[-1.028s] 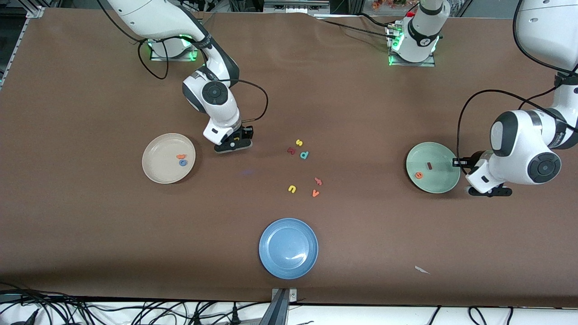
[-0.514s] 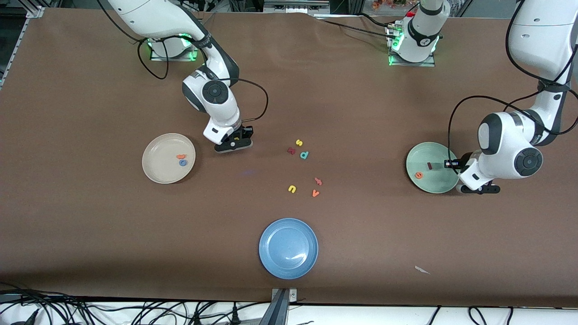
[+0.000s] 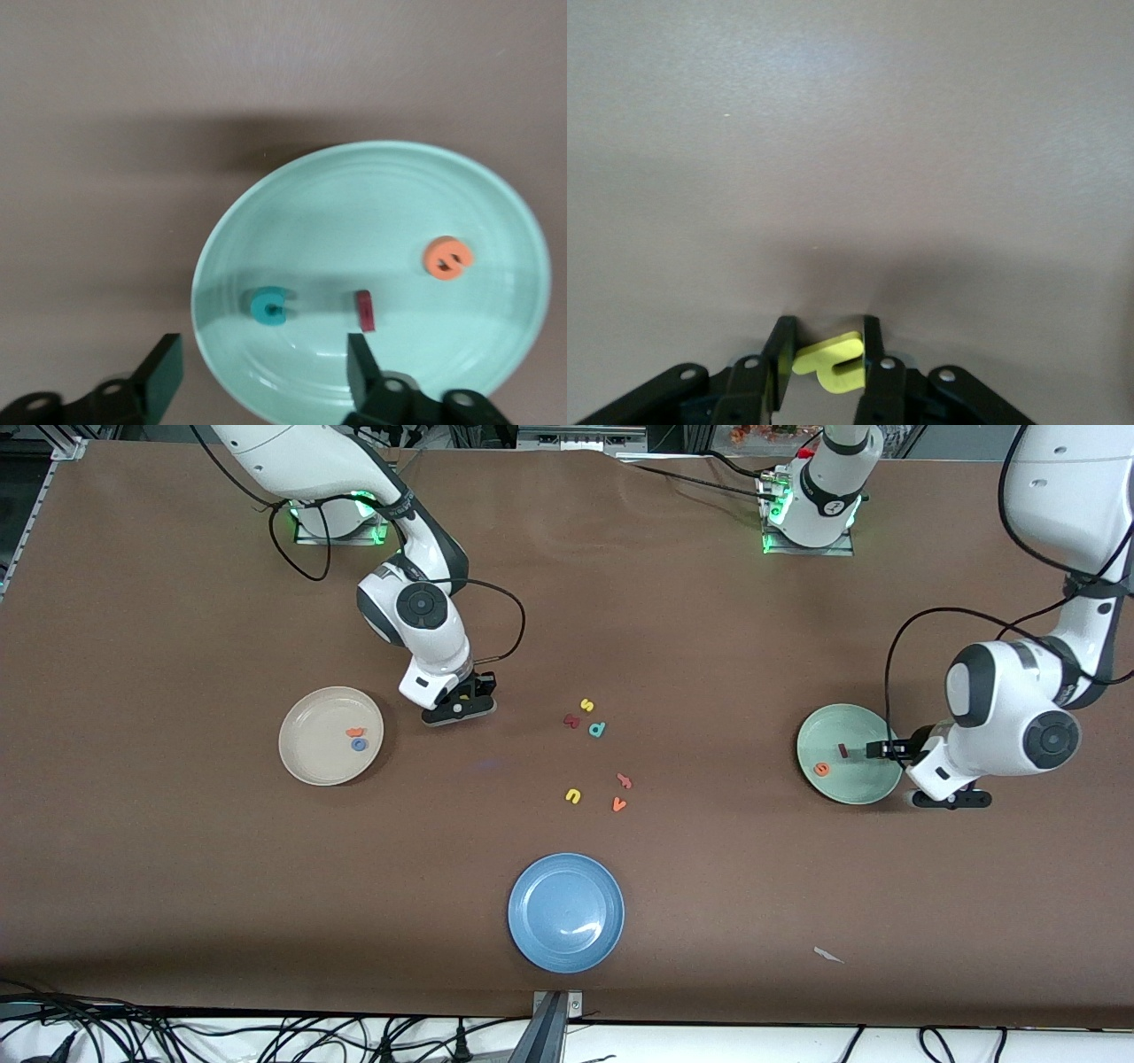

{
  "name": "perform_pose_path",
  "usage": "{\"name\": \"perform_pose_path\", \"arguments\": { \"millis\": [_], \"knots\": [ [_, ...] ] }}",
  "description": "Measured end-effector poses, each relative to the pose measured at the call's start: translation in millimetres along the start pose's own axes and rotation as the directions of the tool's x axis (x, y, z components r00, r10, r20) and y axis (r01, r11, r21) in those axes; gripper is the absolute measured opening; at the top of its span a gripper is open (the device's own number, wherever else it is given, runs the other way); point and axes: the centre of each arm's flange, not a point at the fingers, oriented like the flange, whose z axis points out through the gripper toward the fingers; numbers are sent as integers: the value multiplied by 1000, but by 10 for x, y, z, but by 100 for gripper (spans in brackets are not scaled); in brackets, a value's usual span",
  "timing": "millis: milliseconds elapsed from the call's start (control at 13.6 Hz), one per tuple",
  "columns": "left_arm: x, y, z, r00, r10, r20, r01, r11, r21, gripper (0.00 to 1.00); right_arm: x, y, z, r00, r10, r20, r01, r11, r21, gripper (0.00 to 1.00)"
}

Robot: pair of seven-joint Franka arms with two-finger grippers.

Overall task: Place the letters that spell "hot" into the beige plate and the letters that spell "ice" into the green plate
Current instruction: 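Place the yellow letter on the beige plate while the left gripper withdraws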

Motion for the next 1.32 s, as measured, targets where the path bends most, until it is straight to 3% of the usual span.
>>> {"name": "perform_pose_path", "arguments": {
  "millis": [73,441,882,1028,1322],
  "knots": [
    [-7,40,-269,1000,6,-4,-6,1000,1,99,40,103,-49,1000,-6,8,6,1000,-13,36],
    [-45,278,-1627,998,42,-43,-41,999,12,100,254,893,-506,998,-54,28,56,996,-71,36],
    [-177,651,-2598,984,98,-150,-93,995,34,100,333,1994,-642,987,-145,68,151,984,-90,36],
    [-215,670,-2822,977,99,-187,-94,995,38,100,325,2209,-627,988,-137,75,144,985,-95,53],
    [-296,940,-2948,980,63,-188,-60,998,21,100,344,2181,-655,988,-135,69,141,986,-94,96]
  ]
}}
